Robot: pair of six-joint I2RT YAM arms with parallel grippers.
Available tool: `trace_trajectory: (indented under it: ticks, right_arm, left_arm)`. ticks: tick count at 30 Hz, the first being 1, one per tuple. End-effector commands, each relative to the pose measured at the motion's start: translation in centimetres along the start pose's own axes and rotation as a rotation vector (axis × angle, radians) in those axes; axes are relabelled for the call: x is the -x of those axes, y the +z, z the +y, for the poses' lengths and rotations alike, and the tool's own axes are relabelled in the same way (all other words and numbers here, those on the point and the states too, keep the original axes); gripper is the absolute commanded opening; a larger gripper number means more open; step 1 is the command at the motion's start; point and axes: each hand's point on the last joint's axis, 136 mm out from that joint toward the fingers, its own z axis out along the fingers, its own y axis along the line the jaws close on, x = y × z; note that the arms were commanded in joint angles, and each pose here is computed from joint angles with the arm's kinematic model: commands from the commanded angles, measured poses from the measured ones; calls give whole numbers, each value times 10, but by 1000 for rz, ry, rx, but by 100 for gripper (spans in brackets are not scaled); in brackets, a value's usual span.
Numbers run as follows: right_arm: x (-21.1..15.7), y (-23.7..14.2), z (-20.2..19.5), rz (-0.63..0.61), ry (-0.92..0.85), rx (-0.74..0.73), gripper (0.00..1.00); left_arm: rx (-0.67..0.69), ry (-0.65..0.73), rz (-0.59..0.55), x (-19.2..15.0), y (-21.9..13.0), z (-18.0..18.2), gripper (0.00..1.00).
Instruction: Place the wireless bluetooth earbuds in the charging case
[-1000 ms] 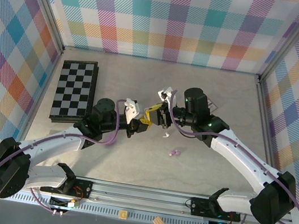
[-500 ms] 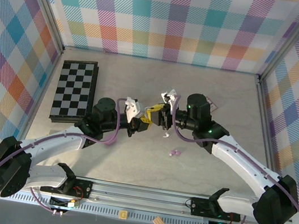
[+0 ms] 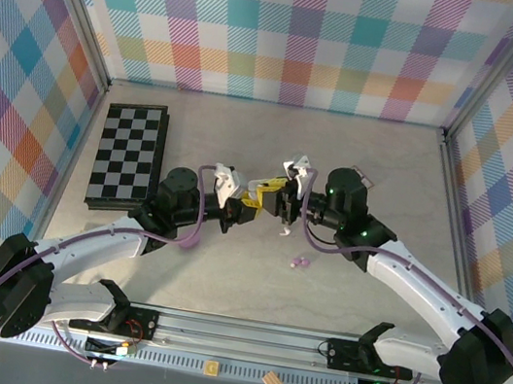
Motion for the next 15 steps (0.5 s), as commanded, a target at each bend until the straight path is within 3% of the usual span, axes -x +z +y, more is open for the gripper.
trace_trajectory:
  ticks: [1,15]
  right_arm:
    - [-9,-3,4,17,13,6,23]
    - [-3,-5,11,-8,17,39,22]
  left_arm:
    - [23,42,-125,40,-3,0,1]
    - [34,46,-141,44,-5,1,1]
